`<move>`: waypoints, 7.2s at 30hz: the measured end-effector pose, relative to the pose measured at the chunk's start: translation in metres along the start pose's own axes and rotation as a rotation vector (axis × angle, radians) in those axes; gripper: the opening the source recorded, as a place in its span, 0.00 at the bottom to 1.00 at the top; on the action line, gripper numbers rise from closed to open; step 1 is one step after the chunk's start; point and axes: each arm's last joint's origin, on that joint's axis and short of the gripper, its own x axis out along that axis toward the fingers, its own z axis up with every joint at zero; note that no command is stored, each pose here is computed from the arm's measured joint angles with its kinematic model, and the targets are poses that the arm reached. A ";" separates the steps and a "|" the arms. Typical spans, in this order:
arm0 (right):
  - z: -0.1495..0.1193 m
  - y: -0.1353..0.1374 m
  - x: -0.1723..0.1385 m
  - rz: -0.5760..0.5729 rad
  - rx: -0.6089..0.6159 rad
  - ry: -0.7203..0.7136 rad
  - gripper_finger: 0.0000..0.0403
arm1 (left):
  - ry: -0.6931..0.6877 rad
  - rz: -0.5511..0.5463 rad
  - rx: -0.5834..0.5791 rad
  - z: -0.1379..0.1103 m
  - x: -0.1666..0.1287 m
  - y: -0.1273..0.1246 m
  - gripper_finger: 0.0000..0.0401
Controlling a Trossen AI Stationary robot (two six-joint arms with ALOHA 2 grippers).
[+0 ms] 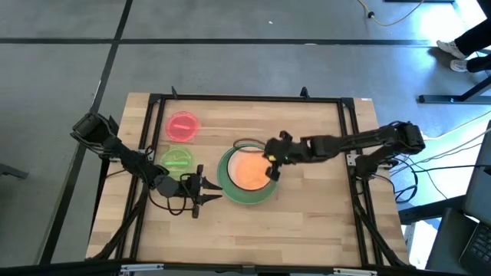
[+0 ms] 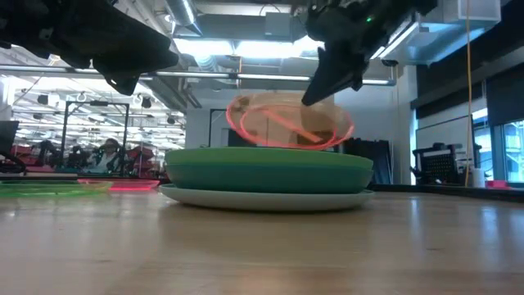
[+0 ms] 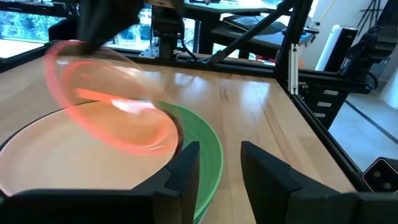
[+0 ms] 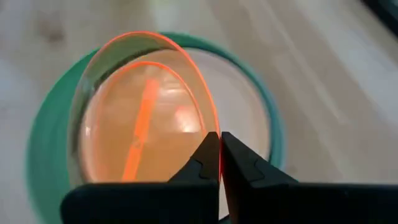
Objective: Stack plastic plates
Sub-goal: Stack the orange plate on top of the white plate, then stack the light green plate on top of the orange plate, then stack the pink plate on top of the light green plate
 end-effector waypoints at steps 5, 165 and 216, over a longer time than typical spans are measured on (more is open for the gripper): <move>0.009 -0.019 0.009 -0.017 0.040 -0.030 0.00 | 0.000 0.000 0.000 0.000 0.000 0.000 0.27; -0.146 0.106 -0.013 0.069 -0.205 -0.442 0.37 | 0.538 0.287 0.341 0.051 0.005 -0.019 0.00; -0.146 0.106 -0.012 0.065 -0.213 -0.440 0.37 | 0.409 0.219 0.398 0.027 0.102 0.018 0.29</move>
